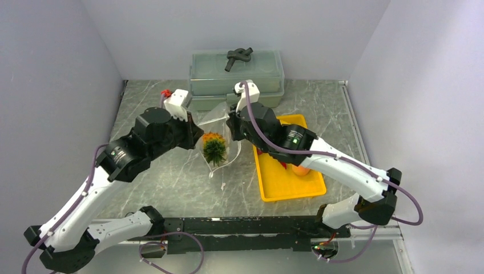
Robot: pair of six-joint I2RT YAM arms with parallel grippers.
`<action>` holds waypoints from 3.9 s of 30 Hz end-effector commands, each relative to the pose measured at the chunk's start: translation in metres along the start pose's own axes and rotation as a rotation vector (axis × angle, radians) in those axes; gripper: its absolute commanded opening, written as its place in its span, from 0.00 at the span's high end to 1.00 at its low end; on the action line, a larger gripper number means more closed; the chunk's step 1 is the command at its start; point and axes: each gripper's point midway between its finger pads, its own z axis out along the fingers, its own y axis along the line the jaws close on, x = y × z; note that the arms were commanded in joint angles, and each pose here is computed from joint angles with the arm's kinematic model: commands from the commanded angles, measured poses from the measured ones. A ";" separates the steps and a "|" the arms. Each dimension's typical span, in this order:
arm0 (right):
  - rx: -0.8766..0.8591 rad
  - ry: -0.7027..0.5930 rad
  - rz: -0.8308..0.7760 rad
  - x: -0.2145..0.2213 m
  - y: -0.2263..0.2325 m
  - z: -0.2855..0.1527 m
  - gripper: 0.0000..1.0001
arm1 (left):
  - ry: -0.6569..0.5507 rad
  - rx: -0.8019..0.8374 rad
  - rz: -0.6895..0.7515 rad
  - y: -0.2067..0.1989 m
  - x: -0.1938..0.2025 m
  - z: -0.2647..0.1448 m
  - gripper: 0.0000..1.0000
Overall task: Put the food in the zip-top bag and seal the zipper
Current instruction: Adjust the zipper food storage bag at the center of the board, then pick up the fake fruit from the bin.
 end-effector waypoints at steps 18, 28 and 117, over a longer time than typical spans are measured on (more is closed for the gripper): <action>0.103 0.030 0.043 0.022 -0.027 0.042 1.00 | -0.002 -0.287 0.087 0.057 0.000 -0.017 1.00; 0.051 0.021 0.082 0.025 -0.018 0.081 1.00 | -0.020 -0.393 0.130 0.077 0.000 -0.018 1.00; 0.647 0.390 0.192 0.176 -0.218 -0.075 0.00 | 0.016 -0.283 0.114 0.071 0.046 0.013 1.00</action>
